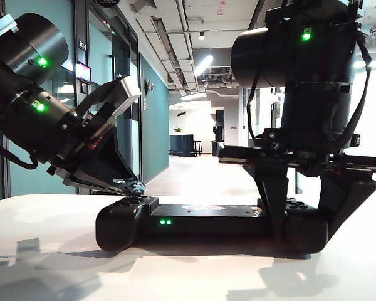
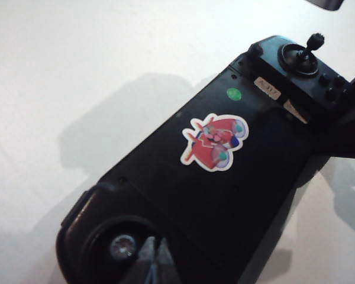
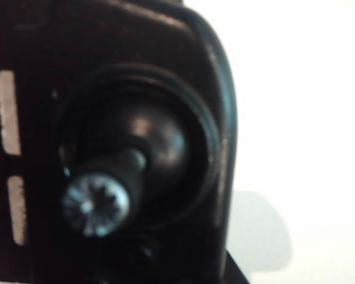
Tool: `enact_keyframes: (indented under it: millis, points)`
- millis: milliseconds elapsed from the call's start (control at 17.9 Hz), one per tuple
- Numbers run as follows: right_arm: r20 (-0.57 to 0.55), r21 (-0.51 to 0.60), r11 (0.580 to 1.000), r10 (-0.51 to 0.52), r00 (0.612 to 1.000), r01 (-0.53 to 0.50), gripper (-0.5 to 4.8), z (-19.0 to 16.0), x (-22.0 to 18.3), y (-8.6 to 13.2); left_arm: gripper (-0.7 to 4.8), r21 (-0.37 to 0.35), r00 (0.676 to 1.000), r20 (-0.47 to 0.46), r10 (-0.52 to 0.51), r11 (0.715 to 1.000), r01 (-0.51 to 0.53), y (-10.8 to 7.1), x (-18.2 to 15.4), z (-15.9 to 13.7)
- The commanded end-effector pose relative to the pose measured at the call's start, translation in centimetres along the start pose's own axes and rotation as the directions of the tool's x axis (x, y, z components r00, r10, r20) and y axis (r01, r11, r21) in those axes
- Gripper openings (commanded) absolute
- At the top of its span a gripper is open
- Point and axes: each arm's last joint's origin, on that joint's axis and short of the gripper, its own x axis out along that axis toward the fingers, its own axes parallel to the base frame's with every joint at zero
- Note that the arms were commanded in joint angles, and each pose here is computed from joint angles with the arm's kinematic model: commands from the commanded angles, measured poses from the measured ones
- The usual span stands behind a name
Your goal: Push the left joystick on the remote control sitting on the white table forward to make the robot dog walk in a straight line until it approaches the door.
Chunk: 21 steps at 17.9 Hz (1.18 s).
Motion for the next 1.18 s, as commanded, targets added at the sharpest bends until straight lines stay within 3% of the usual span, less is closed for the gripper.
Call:
enact_keyframes:
  millis: [56,1176]
  points:
    - [-0.017,0.003,1.0,-0.005,1.0,0.005,2.09,-0.12,-0.02,-0.08,-0.05,0.018,1.0,0.027,0.007,1.0,-0.007,0.01,-0.05,0.35]
    - [-0.017,0.002,1.0,-0.004,1.0,0.004,2.09,-0.12,-0.02,-0.08,-0.05,0.022,0.999,0.045,0.004,1.0,-0.005,0.31,0.5,0.32]
